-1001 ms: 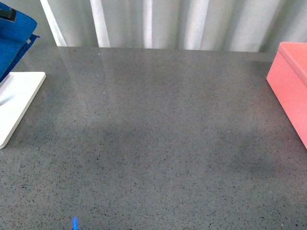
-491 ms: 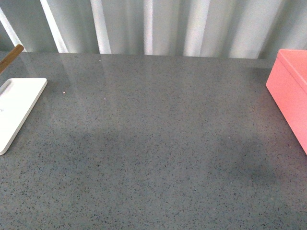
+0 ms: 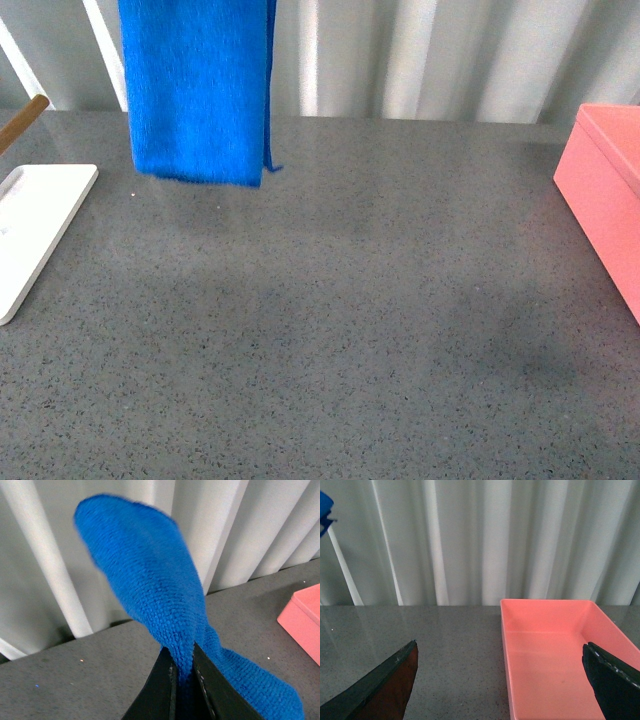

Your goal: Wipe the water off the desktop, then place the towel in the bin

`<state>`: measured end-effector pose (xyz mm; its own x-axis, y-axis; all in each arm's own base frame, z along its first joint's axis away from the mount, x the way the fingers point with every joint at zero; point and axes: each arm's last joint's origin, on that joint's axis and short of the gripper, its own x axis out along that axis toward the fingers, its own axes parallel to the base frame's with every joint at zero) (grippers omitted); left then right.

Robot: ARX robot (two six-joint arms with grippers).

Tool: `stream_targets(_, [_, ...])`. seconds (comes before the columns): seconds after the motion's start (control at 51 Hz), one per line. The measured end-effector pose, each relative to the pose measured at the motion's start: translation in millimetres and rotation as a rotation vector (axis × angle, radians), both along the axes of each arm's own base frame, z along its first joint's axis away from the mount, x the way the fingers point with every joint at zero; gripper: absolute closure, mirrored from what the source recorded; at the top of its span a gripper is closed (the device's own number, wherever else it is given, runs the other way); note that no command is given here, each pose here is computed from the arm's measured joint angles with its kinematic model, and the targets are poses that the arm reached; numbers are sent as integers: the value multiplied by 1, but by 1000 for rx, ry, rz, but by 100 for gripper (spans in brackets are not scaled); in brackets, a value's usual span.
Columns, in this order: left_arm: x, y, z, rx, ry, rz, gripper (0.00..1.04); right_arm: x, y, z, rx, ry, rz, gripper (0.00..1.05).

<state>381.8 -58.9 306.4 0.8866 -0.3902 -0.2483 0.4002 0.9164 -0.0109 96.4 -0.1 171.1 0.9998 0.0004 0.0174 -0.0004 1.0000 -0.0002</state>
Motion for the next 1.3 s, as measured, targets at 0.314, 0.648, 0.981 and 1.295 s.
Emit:
stream_targets(0.314, [-9,-21,-72,-163,45,-171,101,0,0,0,0,0,0,7])
stream_targets(0.648, [-42,-61,-112,-294,-69,-372,101,0,0,0,0,0,-1,7])
stream_targets(0.981, [-59,-70,-116,-367,-64,-426,101,0,0,0,0,0,-1,7])
stream_targets(1.295, [-63,-85,-114,-389,-57,-446,101,16,1,6,43,46,289,7])
